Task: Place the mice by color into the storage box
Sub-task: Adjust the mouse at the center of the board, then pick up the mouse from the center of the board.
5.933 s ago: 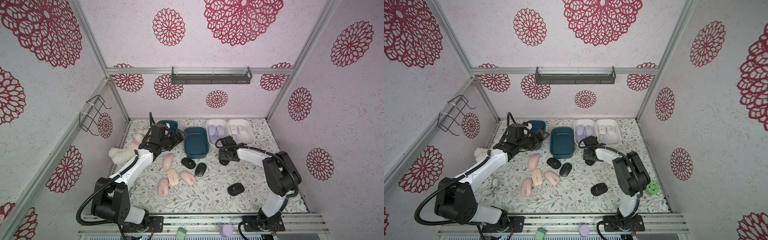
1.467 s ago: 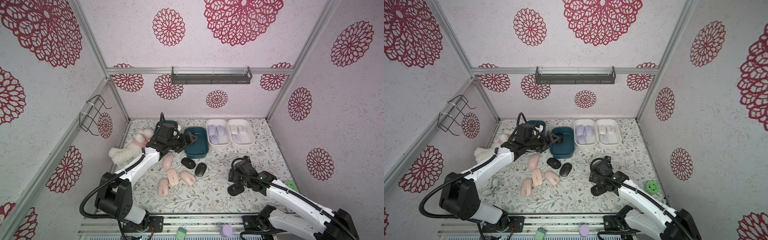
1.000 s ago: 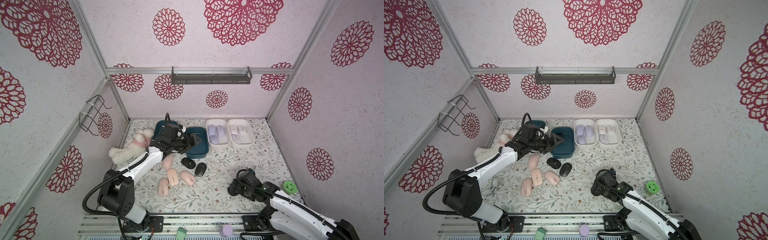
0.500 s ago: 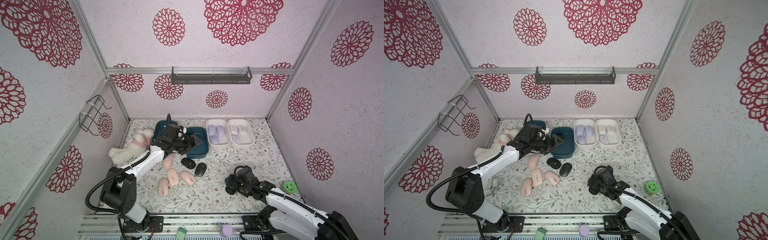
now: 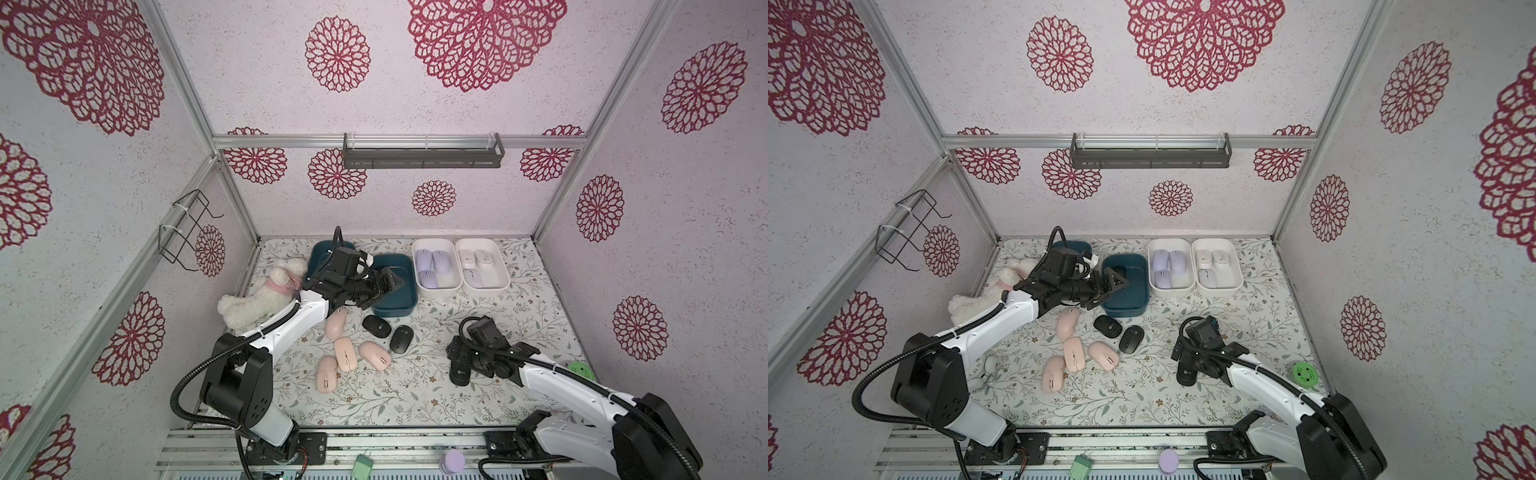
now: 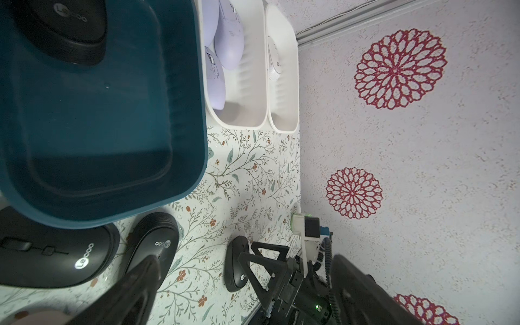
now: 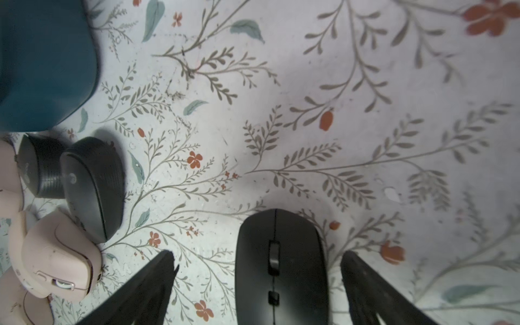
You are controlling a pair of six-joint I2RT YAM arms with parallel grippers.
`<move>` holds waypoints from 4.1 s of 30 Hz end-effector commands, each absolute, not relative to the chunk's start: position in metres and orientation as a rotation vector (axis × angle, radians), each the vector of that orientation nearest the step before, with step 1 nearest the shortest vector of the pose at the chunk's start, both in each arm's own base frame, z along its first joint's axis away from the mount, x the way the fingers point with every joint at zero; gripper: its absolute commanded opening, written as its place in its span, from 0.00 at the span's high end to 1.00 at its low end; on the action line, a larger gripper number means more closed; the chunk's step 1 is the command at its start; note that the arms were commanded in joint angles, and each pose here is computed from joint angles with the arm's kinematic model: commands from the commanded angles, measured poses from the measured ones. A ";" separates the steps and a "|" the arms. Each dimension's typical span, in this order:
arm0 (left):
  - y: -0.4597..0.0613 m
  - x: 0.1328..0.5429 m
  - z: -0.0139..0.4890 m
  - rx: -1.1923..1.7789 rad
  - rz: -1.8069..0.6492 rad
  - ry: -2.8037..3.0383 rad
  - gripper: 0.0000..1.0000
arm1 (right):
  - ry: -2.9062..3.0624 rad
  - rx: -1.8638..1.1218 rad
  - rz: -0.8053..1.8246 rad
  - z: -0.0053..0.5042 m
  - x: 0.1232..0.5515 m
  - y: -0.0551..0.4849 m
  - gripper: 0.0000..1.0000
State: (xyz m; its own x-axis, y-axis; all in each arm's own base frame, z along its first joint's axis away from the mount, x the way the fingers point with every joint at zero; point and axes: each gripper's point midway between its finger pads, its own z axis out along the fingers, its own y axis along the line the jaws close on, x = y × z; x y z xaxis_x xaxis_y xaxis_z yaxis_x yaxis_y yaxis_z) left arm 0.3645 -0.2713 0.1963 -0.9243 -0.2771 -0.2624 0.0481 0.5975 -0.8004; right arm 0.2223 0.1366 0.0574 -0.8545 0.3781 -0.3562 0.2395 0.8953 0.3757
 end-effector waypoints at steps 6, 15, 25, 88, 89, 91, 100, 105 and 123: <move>-0.278 0.365 0.211 -0.142 -1.309 2.433 0.03 | 2.704 0.562 0.224 0.045 0.164 0.078 0.09; -0.280 0.365 0.203 -0.156 -1.317 2.454 0.03 | 2.670 0.656 0.339 0.030 0.155 0.081 0.07; -0.281 0.364 0.202 -0.159 -1.317 2.461 0.03 | 2.674 0.648 0.533 0.021 0.160 0.108 0.06; -0.266 0.372 0.199 -0.200 -1.247 2.479 0.03 | 2.852 0.141 0.114 0.033 0.206 0.149 0.30; -0.266 0.373 0.199 -0.203 -1.246 2.479 0.03 | 2.855 0.129 0.098 0.032 0.206 0.149 0.31; -0.265 0.373 0.201 -0.203 -1.246 2.475 0.03 | 2.854 0.116 0.075 0.031 0.208 0.148 0.32; -0.262 0.374 0.203 -0.208 -1.242 2.469 0.03 | 2.846 0.049 0.058 0.037 0.217 0.156 0.40; -0.256 0.377 0.208 -0.219 -1.233 2.450 0.03 | 2.804 0.007 0.060 0.053 0.227 0.160 0.40; -0.223 0.394 0.220 -0.303 -1.191 2.388 0.03 | 2.639 -0.123 0.103 0.109 0.275 0.189 0.40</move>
